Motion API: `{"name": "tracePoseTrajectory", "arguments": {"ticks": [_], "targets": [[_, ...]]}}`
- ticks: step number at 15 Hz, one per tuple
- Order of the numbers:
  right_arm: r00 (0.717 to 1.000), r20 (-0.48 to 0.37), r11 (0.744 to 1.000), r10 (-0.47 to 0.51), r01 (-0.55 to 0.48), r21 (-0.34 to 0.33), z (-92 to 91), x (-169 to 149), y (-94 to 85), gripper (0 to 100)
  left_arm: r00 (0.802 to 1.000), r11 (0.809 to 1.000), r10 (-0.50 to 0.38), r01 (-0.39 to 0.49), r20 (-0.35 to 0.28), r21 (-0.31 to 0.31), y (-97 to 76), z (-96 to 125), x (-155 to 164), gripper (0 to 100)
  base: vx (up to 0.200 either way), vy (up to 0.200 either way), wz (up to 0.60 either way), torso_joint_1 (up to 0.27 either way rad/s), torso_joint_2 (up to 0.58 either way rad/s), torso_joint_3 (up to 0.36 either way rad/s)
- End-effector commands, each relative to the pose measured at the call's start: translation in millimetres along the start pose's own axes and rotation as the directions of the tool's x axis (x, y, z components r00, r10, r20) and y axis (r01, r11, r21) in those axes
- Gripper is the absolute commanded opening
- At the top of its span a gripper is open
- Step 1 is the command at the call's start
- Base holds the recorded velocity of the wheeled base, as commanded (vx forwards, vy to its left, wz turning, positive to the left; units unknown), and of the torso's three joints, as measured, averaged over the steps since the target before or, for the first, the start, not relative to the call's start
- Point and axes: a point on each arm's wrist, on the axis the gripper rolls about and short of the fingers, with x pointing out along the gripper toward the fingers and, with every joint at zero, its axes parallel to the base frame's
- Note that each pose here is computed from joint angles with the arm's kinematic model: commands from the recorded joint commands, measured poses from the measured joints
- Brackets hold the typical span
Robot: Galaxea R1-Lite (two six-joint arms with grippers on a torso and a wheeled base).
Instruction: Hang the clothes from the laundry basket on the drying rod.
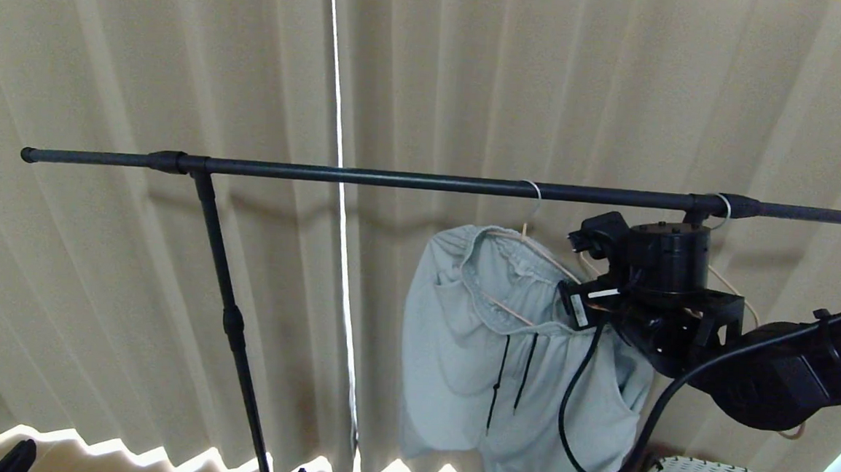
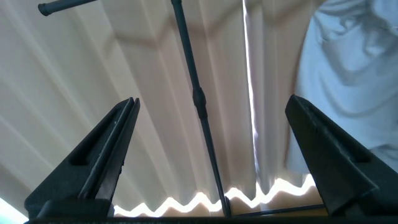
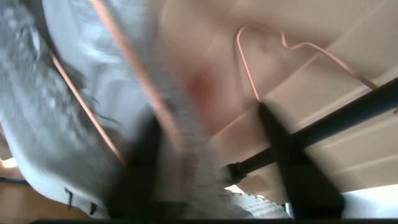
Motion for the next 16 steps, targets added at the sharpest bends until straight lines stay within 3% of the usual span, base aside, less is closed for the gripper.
{"name": "tracePoseTrajectory", "arguments": {"ticks": [1,3,4,6,13,16], "targets": [[0.999,-0.003,0.999,0.040,-0.040,0.022,-11.3,-2.6,2.2,100,1.000,1.000,0.000,0.000,-0.002,0.000,0.0,0.0,0.2,100,0.000,0.000,0.00,0.000,0.00,0.000],[0.996,0.022,0.996,0.083,-0.084,0.038,-15.2,-3.9,2.5,100,1.000,1.000,0.000,0.000,-0.002,0.000,0.1,0.3,0.2,100,0.000,0.000,0.00,0.000,0.00,0.000],[0.986,0.082,0.987,0.147,-0.151,0.056,-16.6,-5.1,3.8,100,1.000,1.000,0.000,0.000,-0.003,0.000,0.1,0.3,0.4,100,0.000,0.000,0.00,0.000,0.00,0.000],[0.974,0.133,0.979,0.184,-0.194,0.067,-16.8,-6.4,4.2,100,1.000,1.000,0.000,0.000,-0.002,0.000,0.2,0.7,0.4,100,0.000,0.000,0.00,0.000,0.00,0.000],[0.945,0.250,0.963,0.211,-0.245,0.111,-19.0,-17.4,-0.4,100,1.000,1.000,-0.001,0.001,0.000,0.000,0.5,2.0,0.8,100,0.000,0.000,0.00,0.000,0.00,0.000],[0.916,0.361,0.957,0.177,-0.245,0.153,-17.2,-57.7,-24.6,100,1.000,1.000,0.009,-0.009,-0.004,-0.002,1.0,3.0,1.3,100,0.000,0.000,0.00,0.000,0.00,0.000]]}}
